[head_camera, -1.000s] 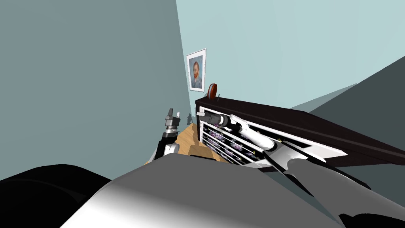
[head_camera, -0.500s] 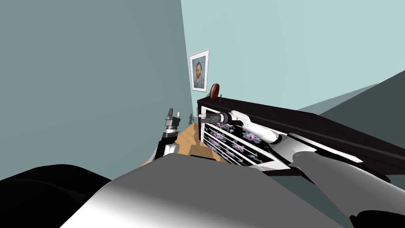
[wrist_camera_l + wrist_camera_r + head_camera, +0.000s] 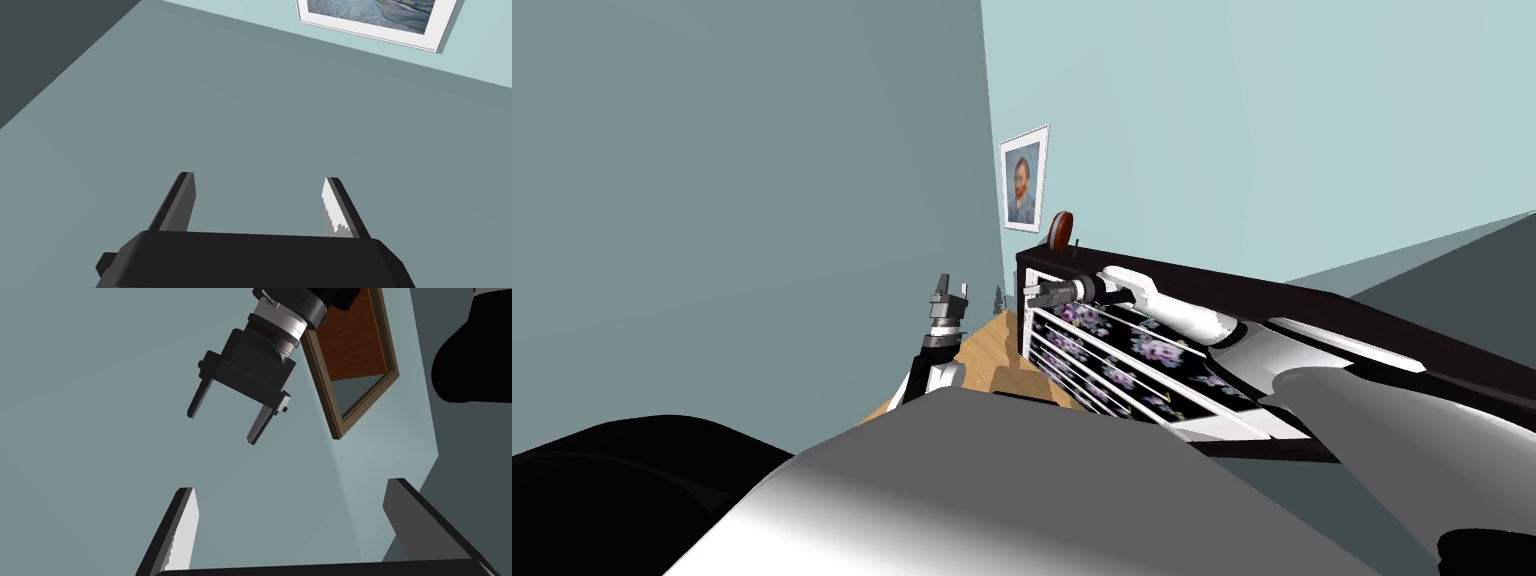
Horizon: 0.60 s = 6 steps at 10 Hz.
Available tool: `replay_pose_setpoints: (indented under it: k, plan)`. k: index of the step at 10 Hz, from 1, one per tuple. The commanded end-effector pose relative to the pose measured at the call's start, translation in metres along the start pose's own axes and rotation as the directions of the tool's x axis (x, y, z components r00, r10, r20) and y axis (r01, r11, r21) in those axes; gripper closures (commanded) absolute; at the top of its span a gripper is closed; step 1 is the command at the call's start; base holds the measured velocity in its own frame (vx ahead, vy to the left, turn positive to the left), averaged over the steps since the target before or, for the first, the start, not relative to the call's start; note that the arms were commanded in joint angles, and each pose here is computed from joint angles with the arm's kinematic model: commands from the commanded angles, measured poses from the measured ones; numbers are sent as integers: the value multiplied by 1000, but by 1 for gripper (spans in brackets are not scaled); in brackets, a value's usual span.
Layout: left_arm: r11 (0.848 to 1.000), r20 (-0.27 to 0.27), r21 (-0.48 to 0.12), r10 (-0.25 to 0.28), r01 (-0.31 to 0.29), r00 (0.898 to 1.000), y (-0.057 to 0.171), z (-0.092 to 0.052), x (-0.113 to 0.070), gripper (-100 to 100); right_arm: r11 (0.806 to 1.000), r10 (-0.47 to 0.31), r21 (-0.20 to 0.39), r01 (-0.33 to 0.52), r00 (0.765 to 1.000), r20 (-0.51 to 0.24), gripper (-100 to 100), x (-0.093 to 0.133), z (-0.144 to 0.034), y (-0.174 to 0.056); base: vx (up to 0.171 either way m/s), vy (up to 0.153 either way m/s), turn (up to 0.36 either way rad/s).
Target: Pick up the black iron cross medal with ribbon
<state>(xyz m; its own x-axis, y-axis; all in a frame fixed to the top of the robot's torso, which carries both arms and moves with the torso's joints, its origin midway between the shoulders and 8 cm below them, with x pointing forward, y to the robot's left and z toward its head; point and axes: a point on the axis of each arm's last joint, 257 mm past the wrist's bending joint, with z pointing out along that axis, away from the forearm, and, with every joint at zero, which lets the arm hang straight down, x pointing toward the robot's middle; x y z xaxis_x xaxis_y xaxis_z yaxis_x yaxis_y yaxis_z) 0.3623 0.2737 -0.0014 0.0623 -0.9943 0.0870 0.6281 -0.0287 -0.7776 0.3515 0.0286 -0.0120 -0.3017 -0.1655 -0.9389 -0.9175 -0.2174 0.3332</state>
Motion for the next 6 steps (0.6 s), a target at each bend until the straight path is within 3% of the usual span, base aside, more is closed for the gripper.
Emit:
replay_pose_setpoints:
  k: [1, 2, 3, 5, 6]
  plan:
    - [1000, 0, 0, 0, 0, 1000, 0, 0, 0, 0, 999, -11, 29, 12, 999, -50, -100, -1, -9, -9, -7, 5, 99]
    - [1000, 0, 0, 0, 0, 1000, 0, 0, 0, 0, 999, -27, 26, 28, 998, -55, -100, -7, -8, -8, -3, 1, -11]
    - [1000, 0, 0, 0, 0, 1000, 0, 0, 0, 0, 996, 8, 87, 4, 991, -135, -100, 10, -33, -24, 0, 10, 152]
    - [1000, 0, 0, 0, 0, 1000, 0, 0, 0, 0, 995, -30, 88, 44, 989, -146, -100, -7, -31, -24, 0, 3, 59]
    - [1000, 0, 0, 0, 0, 1000, 0, 0, 0, 0, 988, 8, 151, 27, 975, -220, -100, 6, -59, -38, 7, 9, 172]
